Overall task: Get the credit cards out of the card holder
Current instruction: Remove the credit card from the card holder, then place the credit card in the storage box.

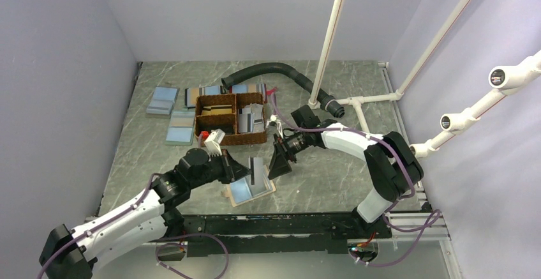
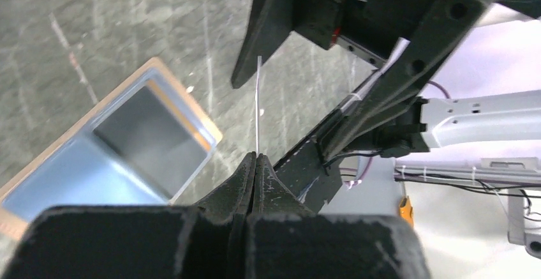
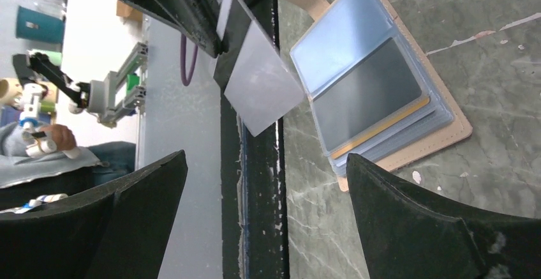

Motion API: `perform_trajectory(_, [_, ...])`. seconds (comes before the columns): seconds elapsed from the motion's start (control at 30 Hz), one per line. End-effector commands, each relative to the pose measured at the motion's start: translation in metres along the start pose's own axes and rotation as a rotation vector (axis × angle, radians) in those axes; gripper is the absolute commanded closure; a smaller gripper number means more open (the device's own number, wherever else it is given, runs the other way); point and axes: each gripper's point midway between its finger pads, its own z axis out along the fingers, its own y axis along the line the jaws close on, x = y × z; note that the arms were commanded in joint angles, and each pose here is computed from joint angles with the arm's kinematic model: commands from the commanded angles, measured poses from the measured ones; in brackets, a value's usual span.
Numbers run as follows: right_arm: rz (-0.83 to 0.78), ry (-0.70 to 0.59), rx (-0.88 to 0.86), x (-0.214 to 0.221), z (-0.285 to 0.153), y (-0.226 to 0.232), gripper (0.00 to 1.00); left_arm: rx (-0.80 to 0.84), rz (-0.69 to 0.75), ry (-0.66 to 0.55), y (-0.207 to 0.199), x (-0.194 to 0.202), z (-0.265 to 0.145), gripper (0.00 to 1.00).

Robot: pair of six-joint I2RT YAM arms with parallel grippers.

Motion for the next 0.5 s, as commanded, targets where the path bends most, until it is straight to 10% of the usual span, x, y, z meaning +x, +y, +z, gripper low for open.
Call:
perform_trajectory(0.0, [-0.02,-0.07,-0.064,-0.026,-0.009,0.009,0.02,0.18,0.066,-0.068,-0.04,-0.02,0.002,1.0])
perform_trajectory(0.3, [0.019,-0.098,-0.131,-0.035,-0.011,0.021,0.08,0.24,0.053,-0.087,-0.046,-0.021,0.008,1.0])
perform_trajectory(0.47, [0.02,-0.106,-0.175,-0.039,-0.012,0.028,0.39,0.243,0.051,-0.09,-0.046,-0.022,0.01,1.0])
